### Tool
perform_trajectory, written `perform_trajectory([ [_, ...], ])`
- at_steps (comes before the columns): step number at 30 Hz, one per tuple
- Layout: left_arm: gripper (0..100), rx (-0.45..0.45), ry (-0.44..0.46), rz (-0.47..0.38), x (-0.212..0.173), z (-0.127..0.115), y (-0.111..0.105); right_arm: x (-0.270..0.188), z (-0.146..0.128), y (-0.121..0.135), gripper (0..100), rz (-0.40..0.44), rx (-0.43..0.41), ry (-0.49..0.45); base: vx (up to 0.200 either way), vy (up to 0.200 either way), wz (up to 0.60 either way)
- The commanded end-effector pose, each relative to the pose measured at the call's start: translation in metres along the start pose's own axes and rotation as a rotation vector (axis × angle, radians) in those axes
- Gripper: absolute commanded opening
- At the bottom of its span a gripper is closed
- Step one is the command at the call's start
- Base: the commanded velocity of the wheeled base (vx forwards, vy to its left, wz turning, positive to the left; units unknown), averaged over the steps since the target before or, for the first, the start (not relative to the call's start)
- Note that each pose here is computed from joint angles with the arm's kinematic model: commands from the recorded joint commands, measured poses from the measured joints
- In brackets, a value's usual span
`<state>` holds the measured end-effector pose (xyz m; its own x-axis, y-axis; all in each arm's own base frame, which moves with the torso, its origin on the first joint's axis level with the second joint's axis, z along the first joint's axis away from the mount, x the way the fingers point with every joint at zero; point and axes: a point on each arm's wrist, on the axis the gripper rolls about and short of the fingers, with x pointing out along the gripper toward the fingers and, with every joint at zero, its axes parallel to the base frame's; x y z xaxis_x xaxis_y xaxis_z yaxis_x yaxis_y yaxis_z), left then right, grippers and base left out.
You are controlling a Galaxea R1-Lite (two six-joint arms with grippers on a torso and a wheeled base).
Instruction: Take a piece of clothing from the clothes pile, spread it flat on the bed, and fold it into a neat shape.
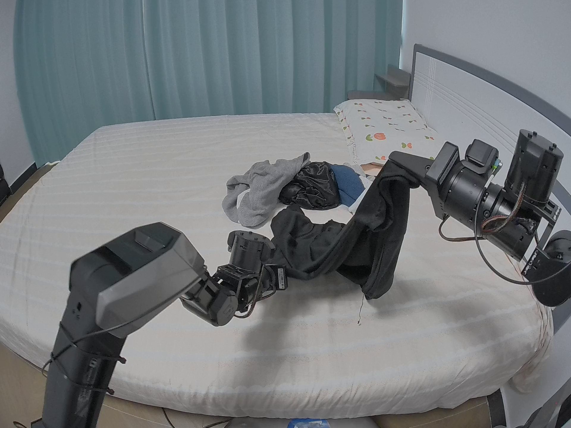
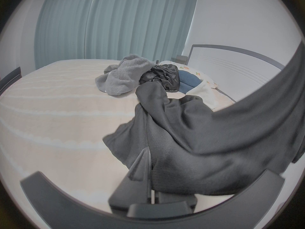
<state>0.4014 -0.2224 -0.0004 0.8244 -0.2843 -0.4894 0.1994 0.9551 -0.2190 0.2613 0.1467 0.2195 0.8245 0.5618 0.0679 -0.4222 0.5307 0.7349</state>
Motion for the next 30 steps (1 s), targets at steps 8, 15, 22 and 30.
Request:
perform_trajectory([
  [8,0,-0.204,-0.214,-0.22,-0.194,0.129,-0.015,0.036,0.051,0.024,0,0.088,-0.018,-0.234,0.0,0.0,0.0],
  [15,0,-0.234,-0.301,-0.197,-0.219,0.149,-0.009,0.021,0.054,0.024,0,0.09,-0.014,-0.202,0.0,0.0,0.0],
  [22,0,-0.308,-0.134,-0.134,-0.185,0.091,0.006,0.03,-0.011,-0.048,0,-0.122,0.024,0.019,0.0,0.0,0.0],
  [30,0,-0.364,-0.074,-0.144,-0.157,0.047,0.003,0.036,-0.041,-0.059,0,-0.173,0.058,0.094,0.0,0.0,0.0],
])
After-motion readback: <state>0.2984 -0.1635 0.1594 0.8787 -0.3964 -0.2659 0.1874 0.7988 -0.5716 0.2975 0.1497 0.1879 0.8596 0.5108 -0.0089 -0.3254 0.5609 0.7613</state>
